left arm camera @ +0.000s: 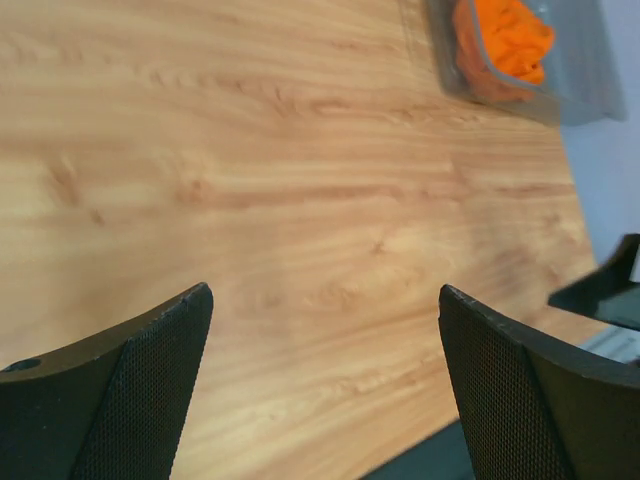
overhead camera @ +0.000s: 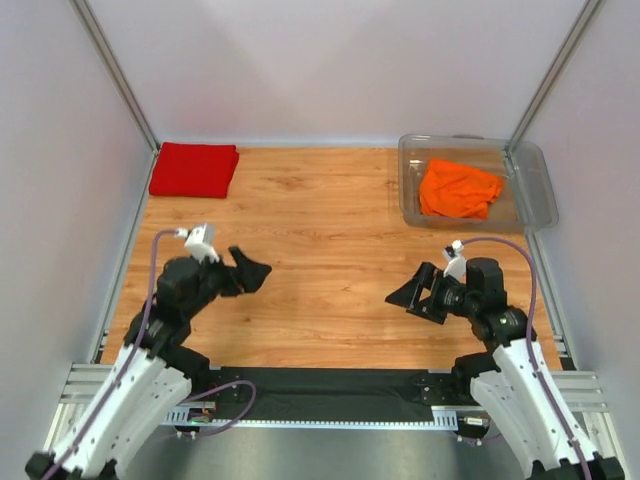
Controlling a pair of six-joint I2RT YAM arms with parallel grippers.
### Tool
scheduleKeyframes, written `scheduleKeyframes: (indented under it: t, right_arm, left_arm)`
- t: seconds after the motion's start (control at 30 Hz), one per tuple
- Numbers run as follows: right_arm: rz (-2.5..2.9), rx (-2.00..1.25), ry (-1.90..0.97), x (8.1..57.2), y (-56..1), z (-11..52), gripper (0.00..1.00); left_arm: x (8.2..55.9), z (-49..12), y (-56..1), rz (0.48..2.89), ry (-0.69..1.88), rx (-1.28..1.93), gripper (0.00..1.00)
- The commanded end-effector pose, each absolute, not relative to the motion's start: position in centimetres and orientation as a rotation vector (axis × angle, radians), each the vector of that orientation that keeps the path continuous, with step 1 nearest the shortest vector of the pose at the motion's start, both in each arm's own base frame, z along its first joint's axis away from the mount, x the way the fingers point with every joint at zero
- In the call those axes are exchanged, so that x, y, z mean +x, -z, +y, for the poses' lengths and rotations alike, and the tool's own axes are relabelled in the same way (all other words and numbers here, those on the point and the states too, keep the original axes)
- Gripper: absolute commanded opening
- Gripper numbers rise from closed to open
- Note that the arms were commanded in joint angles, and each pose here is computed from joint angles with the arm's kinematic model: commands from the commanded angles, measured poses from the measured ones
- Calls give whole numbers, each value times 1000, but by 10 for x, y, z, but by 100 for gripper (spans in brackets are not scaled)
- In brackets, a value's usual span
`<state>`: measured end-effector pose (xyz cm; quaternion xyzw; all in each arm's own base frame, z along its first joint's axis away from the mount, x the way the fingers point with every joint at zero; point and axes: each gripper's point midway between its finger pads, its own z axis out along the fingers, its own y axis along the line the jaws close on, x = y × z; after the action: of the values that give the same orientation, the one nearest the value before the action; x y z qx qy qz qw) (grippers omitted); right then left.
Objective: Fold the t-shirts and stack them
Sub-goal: Reset both grippers
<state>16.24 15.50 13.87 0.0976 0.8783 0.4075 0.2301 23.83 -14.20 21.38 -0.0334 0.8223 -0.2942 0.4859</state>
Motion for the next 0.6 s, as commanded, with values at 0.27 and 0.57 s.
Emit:
scheduleKeyframes:
  t: [0.27, 0.57]
  right_arm:
    - [2178, 514, -1293, 147, -91, 154, 100]
    - [2181, 549, -1327, 143, -47, 156, 100]
  left_arm:
    - [153, -146, -187, 1801, 1231, -375, 99]
    - [138, -176, -145, 1920, 1461, -359, 99]
